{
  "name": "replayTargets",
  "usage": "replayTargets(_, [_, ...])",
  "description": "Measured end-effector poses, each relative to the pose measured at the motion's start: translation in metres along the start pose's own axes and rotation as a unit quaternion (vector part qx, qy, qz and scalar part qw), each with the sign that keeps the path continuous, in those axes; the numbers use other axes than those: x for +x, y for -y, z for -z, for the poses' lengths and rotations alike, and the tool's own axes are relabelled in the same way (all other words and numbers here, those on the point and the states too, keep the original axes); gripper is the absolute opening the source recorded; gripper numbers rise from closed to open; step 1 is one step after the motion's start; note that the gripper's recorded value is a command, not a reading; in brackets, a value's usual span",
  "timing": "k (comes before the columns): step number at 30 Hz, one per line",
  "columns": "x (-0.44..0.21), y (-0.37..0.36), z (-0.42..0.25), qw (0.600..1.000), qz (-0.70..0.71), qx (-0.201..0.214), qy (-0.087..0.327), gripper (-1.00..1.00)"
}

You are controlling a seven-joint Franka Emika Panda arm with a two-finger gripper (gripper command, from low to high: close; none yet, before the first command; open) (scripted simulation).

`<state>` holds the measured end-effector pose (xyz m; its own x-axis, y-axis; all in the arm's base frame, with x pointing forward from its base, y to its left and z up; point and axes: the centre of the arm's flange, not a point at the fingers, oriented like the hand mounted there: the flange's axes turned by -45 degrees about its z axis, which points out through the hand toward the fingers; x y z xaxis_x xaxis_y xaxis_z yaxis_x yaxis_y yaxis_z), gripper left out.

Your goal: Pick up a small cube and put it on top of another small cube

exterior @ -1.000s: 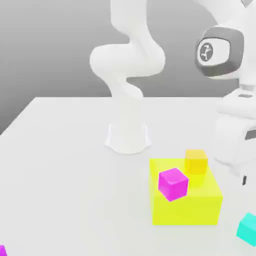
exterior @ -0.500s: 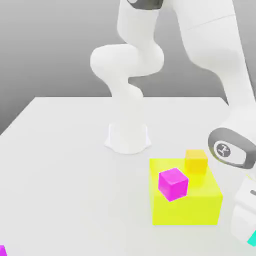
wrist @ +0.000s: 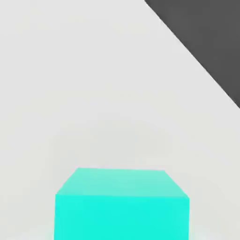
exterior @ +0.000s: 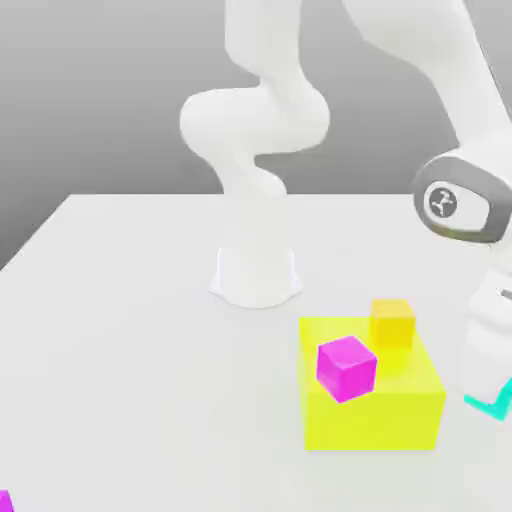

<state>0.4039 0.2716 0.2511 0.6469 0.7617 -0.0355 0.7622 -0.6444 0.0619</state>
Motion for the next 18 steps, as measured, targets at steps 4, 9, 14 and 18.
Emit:
replayTargets(4, [-0.03,0.003,0.028,1.0,0.025,-0.007,0.004,-1.0])
replayTargets(9, [-0.069,0.008,0.058,0.999,0.054,-0.003,0.002,-1.0])
replayTargets(14, [-0.11,0.017,0.08,0.996,0.086,0.013,-0.009,-1.0])
replayTargets(18, [-0.134,0.025,0.079,0.993,0.109,0.029,-0.02,-1.0])
